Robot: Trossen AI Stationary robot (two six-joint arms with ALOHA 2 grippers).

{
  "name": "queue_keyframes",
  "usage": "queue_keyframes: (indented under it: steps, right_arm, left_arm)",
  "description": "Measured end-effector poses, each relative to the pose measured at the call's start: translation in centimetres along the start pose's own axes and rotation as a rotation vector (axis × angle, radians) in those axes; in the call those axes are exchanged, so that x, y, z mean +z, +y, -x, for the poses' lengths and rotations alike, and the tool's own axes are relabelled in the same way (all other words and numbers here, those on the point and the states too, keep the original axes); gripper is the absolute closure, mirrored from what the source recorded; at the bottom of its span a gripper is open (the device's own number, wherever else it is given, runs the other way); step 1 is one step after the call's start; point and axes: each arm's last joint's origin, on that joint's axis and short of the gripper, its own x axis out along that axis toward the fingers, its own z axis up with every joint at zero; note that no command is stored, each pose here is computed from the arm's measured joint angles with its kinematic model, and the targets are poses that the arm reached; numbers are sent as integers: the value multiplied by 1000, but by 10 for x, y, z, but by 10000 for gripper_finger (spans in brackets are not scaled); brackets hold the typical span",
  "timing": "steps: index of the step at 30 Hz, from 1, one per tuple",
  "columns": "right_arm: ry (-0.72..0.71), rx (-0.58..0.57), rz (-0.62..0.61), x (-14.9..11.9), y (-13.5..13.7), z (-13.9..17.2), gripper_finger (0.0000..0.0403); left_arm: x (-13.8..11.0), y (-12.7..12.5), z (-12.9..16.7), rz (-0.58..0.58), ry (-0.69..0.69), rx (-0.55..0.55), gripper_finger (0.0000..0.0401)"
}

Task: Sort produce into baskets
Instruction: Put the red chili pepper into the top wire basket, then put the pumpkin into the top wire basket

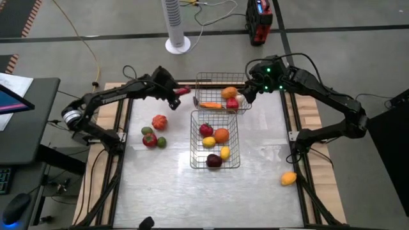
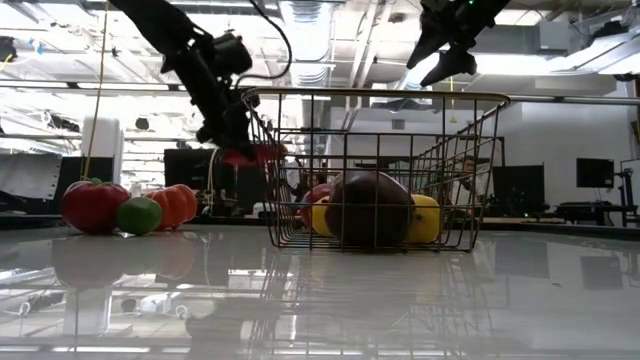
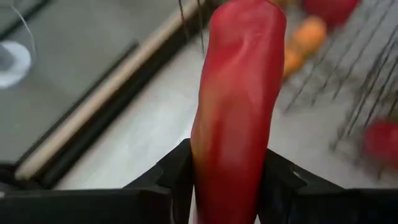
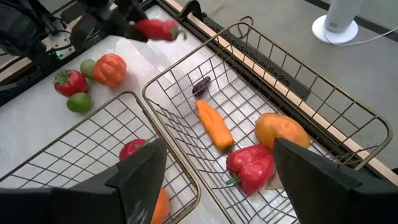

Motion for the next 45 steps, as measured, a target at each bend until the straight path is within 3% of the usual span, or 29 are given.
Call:
queue_keyframes:
  steps: [6, 11, 17, 22, 28, 34, 40, 45]
  right_arm:
    - [-18, 4, 0, 2, 0, 0, 81]
    - [-22, 5, 0, 2, 0, 0, 81]
    - [-20, 5, 0, 2, 0, 0, 81]
    - [-11, 4, -3, 1, 0, 0, 81]
    - [-11, 4, -3, 1, 0, 0, 81]
    - [-10, 3, -3, 1, 0, 0, 81]
    - [-11, -1, 14, 1, -1, 0, 81]
    - [-20, -23, 25, 3, -8, 1, 81]
  left_arm:
    - [25, -28, -5, 4, -123, -71, 292]
    - [54, -49, -26, 22, -126, -106, 288]
    - [89, -49, -40, 41, -134, -133, 215]
    - [97, -44, -38, -5, -100, -165, 139]
    - [80, -15, -38, 50, 27, -103, 118]
    - [41, 4, -35, 143, 98, -190, 137]
    - [5, -19, 7, 127, 220, -107, 151]
    - [-26, -38, 36, 216, 334, 4, 145]
